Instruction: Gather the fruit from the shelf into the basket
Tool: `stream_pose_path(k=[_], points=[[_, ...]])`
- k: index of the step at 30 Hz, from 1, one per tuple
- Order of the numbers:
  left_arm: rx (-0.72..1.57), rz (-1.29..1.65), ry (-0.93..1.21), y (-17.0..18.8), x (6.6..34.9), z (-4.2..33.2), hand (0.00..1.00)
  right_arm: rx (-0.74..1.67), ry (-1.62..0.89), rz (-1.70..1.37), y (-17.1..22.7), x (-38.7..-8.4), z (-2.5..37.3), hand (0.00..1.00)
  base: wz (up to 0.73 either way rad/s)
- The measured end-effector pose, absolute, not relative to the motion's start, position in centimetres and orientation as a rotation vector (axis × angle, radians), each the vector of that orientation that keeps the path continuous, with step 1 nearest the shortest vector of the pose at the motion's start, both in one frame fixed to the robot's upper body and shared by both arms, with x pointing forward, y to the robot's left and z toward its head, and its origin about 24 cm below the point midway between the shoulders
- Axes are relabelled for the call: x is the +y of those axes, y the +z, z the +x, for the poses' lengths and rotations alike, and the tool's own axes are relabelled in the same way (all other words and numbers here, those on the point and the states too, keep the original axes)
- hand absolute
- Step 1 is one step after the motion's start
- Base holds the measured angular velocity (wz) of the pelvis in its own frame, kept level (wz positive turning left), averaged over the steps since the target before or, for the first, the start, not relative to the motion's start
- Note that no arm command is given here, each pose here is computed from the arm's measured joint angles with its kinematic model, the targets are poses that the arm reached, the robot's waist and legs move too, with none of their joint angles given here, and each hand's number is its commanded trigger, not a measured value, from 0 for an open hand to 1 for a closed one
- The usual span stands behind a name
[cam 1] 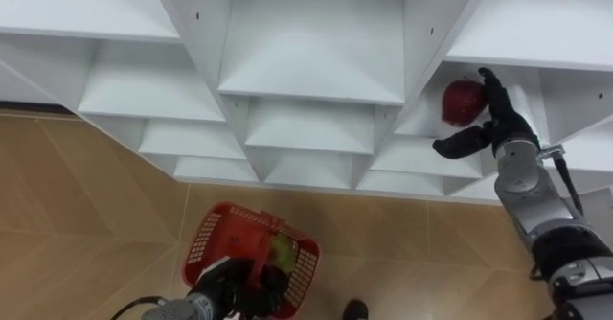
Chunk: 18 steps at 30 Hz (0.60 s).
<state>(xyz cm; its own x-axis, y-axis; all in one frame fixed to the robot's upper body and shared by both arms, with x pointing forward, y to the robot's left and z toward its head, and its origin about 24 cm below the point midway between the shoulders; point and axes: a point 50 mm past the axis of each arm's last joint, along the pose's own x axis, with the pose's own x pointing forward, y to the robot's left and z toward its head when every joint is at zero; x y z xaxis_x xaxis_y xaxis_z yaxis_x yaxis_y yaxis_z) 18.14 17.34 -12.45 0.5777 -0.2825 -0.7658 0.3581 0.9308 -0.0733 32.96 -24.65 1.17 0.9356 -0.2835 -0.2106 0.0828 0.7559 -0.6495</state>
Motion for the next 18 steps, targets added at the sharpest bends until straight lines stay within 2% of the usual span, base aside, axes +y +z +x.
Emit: stream_pose_path(k=[18], points=[[0.875,0.094,-0.376,-12.39,17.32,18.25,1.0,0.294,-0.204,-0.686,1.57,-24.53,33.29,0.0,0.0]])
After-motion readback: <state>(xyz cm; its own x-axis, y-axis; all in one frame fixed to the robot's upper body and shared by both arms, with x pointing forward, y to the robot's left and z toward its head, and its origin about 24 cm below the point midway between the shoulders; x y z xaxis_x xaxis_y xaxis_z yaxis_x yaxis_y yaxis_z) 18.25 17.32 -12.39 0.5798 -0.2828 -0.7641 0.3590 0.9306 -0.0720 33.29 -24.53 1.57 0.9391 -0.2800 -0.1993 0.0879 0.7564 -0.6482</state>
